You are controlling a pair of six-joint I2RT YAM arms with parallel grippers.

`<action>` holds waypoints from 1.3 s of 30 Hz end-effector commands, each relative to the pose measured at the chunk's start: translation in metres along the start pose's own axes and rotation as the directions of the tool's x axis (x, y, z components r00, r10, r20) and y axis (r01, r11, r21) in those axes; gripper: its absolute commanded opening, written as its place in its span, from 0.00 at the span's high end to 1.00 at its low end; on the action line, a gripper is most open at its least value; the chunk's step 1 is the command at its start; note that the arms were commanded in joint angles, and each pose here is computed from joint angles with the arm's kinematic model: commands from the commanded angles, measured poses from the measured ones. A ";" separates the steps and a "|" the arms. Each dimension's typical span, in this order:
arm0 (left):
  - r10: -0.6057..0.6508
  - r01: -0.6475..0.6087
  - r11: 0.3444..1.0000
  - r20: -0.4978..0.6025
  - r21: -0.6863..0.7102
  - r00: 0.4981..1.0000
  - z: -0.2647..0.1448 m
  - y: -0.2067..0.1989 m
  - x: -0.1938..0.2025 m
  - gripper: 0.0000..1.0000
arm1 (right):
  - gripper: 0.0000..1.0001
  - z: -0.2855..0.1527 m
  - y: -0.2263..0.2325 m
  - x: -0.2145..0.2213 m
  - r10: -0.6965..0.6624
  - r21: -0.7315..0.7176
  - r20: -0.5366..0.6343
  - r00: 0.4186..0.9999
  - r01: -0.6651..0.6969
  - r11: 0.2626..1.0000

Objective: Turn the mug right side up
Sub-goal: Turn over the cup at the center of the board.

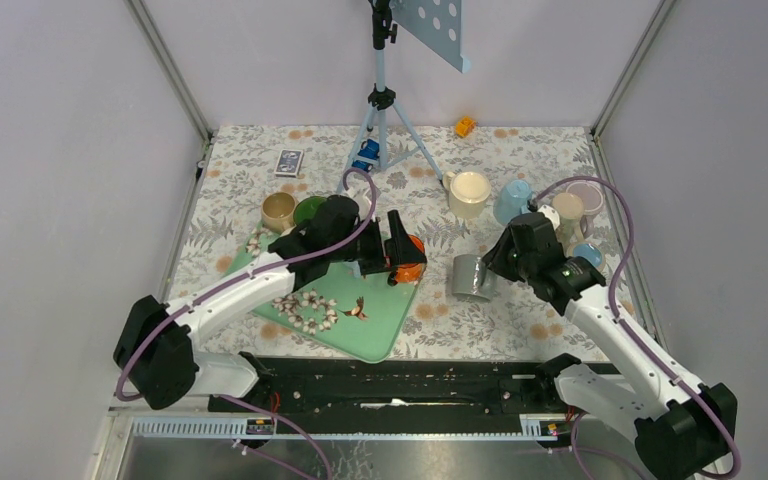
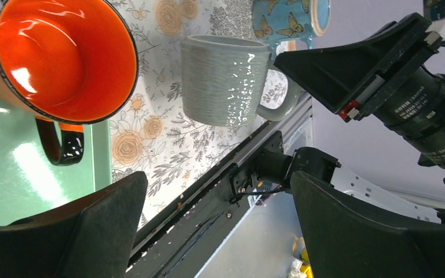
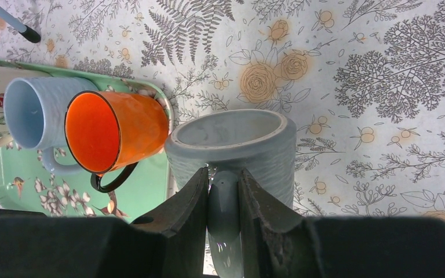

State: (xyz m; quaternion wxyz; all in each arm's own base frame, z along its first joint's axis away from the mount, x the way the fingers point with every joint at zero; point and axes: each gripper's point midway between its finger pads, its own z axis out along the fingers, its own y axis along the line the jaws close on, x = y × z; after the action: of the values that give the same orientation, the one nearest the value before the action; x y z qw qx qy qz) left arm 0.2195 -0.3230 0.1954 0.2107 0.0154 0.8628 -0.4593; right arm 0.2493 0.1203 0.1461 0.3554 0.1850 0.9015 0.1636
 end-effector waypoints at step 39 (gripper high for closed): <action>0.393 -0.393 0.919 0.080 -0.020 0.916 0.032 -0.046 0.018 0.09 | 1.00 -0.004 0.038 -0.021 0.157 -0.082 0.007 0.988 -0.156 0.984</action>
State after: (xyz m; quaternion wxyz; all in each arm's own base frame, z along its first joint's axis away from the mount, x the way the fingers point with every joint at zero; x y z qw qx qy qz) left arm 0.1933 -0.3732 0.1906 0.2960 0.1657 0.8501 -0.4028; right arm 0.2515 0.1326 0.1402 0.3166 0.2259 0.9030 0.1825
